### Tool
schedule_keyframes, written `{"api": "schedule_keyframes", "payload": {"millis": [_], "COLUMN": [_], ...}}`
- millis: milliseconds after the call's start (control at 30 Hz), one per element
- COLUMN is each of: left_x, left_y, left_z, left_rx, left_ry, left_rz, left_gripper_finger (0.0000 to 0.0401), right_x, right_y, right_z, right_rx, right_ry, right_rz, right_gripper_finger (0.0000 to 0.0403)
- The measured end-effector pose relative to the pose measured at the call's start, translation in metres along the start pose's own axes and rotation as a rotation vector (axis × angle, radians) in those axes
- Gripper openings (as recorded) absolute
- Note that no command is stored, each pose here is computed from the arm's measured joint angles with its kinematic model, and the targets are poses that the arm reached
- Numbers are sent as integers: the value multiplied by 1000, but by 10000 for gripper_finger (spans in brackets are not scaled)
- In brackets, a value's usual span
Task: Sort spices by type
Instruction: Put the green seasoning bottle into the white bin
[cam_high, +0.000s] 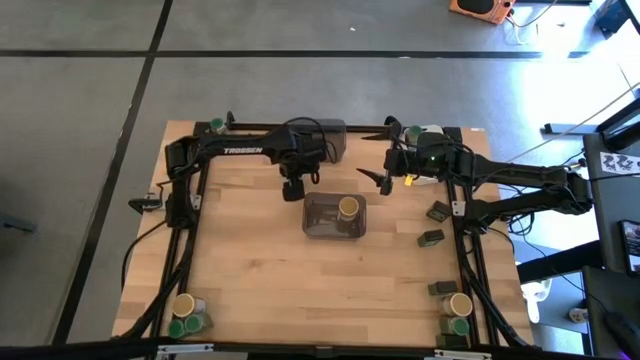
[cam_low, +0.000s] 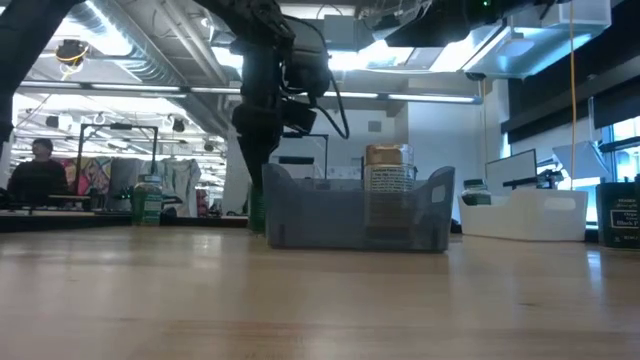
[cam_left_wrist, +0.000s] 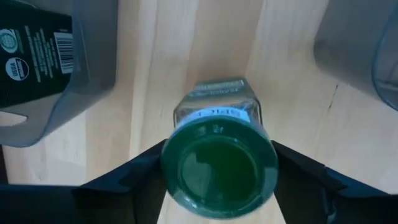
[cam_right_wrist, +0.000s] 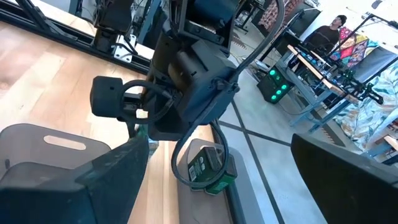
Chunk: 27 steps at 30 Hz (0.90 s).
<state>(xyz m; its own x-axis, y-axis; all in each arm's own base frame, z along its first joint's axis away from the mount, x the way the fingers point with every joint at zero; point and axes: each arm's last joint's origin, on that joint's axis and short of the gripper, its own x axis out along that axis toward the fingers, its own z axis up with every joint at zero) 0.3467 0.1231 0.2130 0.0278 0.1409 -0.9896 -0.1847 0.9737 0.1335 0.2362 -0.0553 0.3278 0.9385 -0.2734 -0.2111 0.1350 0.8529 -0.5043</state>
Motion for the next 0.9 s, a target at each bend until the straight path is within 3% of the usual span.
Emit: {"api": "schedule_keyframes", "payload": {"millis": [233,467,600,900], "left_x": [-28,-59,-56,-14], "left_y": [1,0,-4,-22], "left_z": [-3,-40,-68,-115], "left_rx": [-9,-77,-148,-264], "left_ry": [-23,-273,-462,-726], "left_rz": [3,34,53,42], "left_gripper_finger": [262,262,262,263], "right_x": [0,3,15,59], "right_y": [0,5,9,12], "right_z": [0,-4,-9,-11], "right_rx": [0,-2,-3,50], "right_ry": [0,17,32,29], "right_rz": [-1,74,102,67], "right_gripper_finger": [390,390,390,390]}}
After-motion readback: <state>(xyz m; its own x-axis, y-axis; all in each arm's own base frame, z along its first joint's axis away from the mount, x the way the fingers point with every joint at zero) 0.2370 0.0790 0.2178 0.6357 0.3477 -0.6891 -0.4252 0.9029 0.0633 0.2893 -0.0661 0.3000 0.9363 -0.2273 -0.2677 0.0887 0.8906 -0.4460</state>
